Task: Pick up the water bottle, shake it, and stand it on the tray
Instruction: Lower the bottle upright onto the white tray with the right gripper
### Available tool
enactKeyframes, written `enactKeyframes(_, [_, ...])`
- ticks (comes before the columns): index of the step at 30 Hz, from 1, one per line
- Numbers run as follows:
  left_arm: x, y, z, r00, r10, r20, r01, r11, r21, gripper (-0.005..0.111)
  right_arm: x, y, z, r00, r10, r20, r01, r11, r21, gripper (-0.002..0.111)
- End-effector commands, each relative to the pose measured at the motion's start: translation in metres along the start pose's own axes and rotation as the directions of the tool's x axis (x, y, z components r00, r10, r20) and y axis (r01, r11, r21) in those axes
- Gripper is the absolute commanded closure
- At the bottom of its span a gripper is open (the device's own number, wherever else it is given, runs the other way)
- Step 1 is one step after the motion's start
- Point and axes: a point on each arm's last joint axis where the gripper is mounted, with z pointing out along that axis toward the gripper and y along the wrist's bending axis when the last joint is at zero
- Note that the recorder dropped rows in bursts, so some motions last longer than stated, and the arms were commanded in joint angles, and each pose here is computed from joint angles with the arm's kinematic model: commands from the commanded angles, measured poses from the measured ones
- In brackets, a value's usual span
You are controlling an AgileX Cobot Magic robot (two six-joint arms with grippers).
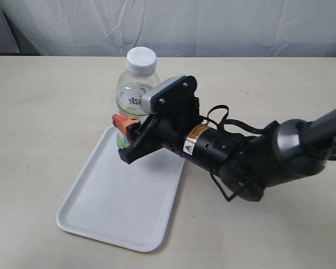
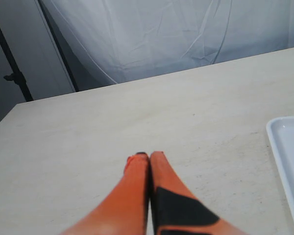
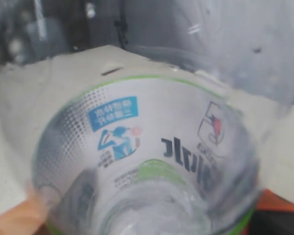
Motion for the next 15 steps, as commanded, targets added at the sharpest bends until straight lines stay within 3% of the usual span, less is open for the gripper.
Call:
enactKeyframes(1, [0.000, 0.000, 0.000, 1.000, -0.006, 0.014, 0.006, 1.000, 0.000, 0.106, 0.000, 0.004, 0.023, 0.998, -0.060, 0.013, 0.061, 0.996, -0.069, 0.109])
enactKeyframes(7, [0.000, 0.000, 0.000, 1.000, -0.006, 0.014, 0.006, 1.000, 0.000, 0.106, 0.001, 0.007, 0.029, 1.000, 0.015, 0.008, -0.014, 0.995, -0.102, 0.109])
enactKeyframes(12, [0.000, 0.000, 0.000, 1.000, -0.006, 0.014, 0.006, 1.000, 0.000, 0.106, 0.004, 0.007, 0.029, 0.994, -0.110, -0.004, 0.109, 0.989, -0.104, 0.109])
enactKeyframes(15, [0.000, 0.000, 0.000, 1.000, -0.006, 0.014, 0.006, 1.000, 0.000, 0.106, 0.010, 0.006, 0.029, 0.990, -0.122, -0.066, 0.114, 0.988, -0.104, 0.109])
